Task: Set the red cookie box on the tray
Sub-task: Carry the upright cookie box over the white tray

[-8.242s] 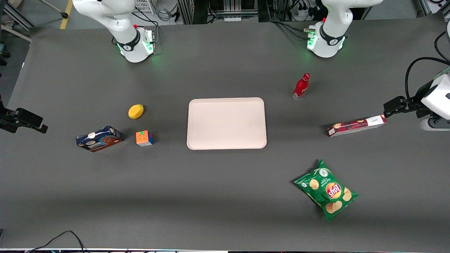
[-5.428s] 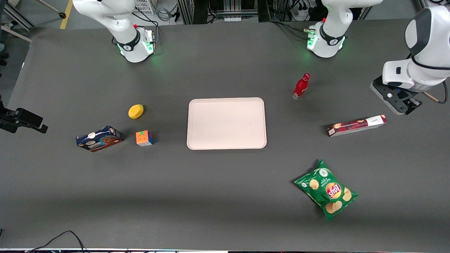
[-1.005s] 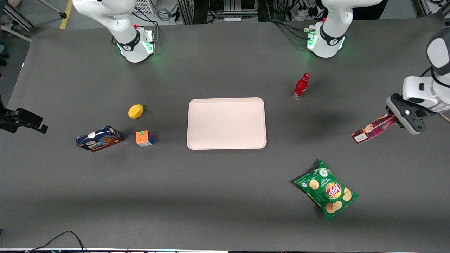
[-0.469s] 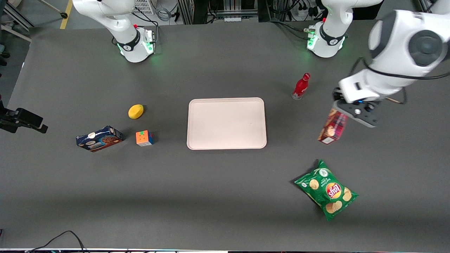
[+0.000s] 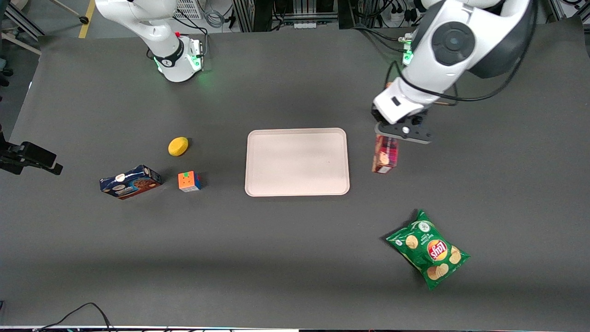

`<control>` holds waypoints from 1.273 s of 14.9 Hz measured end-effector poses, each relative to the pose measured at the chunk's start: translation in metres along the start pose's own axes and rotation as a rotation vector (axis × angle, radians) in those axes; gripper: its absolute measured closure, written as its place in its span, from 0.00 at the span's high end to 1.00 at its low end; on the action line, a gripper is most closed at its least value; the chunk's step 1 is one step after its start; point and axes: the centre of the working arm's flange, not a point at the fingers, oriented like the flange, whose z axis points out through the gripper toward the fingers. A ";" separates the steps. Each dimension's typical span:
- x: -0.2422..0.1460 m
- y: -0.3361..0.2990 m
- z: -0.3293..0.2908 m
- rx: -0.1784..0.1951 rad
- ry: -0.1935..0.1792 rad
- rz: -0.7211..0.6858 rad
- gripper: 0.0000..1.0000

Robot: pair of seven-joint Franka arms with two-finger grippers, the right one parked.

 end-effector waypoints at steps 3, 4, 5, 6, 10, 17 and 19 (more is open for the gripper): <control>-0.008 0.046 0.017 -0.026 0.011 -0.103 0.17; -0.011 0.064 0.025 -0.039 0.014 -0.139 0.17; -0.015 0.080 0.034 -0.051 0.015 -0.170 0.17; -0.018 0.093 0.045 -0.052 0.018 -0.198 0.17; -0.031 0.125 0.102 0.030 0.064 -0.237 0.17; -0.023 0.138 0.192 0.091 0.118 -0.220 0.17; -0.021 0.139 0.215 0.107 0.141 -0.211 0.17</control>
